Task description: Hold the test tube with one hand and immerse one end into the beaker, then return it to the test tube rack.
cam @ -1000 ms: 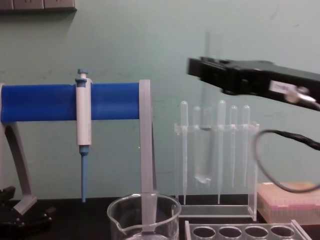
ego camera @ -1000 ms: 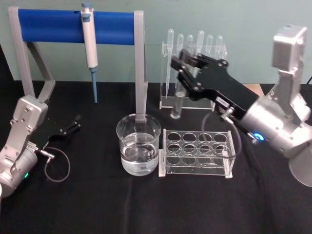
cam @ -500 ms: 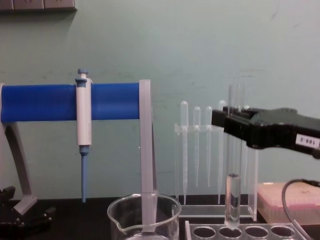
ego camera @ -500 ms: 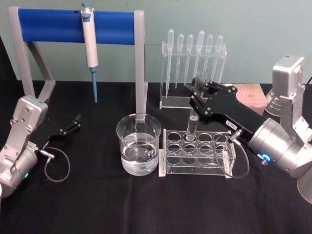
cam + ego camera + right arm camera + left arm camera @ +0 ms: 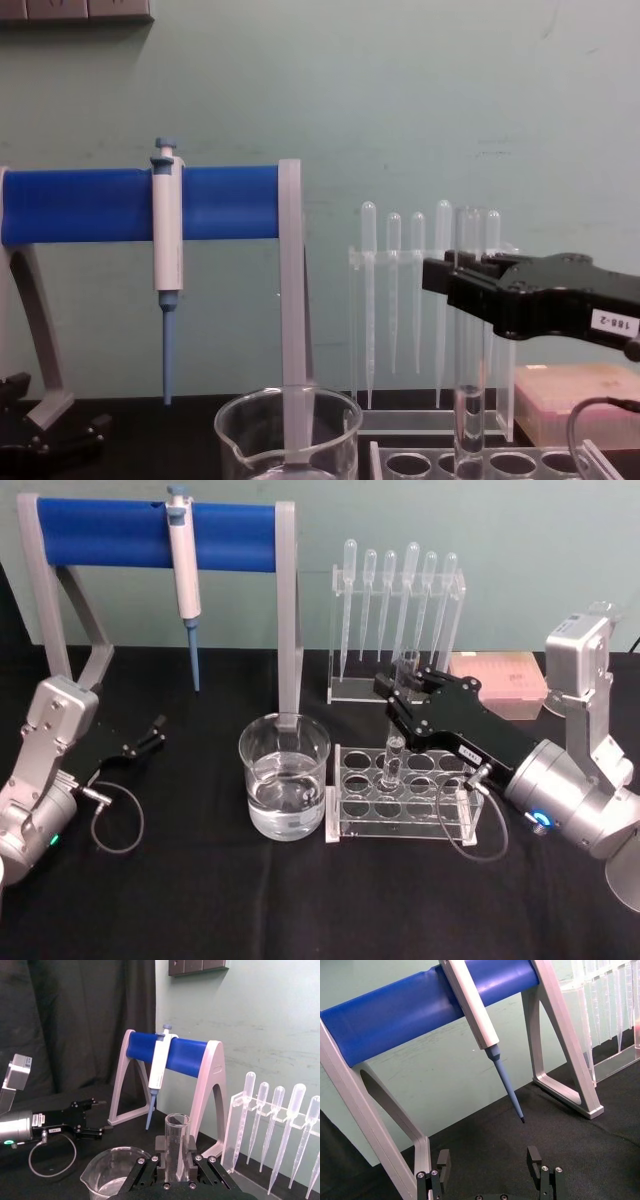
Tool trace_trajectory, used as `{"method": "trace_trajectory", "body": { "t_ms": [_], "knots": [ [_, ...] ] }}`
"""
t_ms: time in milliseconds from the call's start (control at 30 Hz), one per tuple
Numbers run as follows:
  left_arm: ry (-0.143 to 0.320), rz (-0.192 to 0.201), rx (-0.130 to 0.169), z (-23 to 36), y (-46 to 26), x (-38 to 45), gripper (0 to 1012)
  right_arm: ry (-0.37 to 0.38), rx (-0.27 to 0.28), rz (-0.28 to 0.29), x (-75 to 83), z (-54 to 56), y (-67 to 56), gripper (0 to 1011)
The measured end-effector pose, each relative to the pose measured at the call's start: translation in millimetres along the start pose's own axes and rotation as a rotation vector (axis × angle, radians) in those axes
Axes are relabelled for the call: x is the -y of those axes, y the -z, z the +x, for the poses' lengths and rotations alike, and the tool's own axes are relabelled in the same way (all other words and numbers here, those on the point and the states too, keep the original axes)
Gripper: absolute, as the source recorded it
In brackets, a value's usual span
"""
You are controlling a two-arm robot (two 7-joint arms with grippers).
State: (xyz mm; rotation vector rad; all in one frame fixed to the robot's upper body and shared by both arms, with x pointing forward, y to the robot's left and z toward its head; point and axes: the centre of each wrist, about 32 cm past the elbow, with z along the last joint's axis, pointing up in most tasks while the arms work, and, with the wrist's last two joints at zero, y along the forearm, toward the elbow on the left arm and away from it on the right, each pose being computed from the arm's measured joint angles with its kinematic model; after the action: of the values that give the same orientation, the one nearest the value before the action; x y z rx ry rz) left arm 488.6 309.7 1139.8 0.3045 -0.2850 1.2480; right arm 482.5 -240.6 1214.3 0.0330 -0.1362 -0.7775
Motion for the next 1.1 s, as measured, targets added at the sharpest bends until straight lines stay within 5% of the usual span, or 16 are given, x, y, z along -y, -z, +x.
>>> {"method": "trace_trajectory", "body": {
  "t_ms": [500,1100],
  "knots": [
    [0.000,0.000,0.000,0.0,0.0,0.0,1000,-0.021,-0.005,-0.042,-4.8,-2.8,18.1,224],
    [0.000,0.000,0.000,0.0,0.0,0.0,1000,-0.049,0.022,-0.104,-6.4,0.7,25.5,225]
  ]
}}
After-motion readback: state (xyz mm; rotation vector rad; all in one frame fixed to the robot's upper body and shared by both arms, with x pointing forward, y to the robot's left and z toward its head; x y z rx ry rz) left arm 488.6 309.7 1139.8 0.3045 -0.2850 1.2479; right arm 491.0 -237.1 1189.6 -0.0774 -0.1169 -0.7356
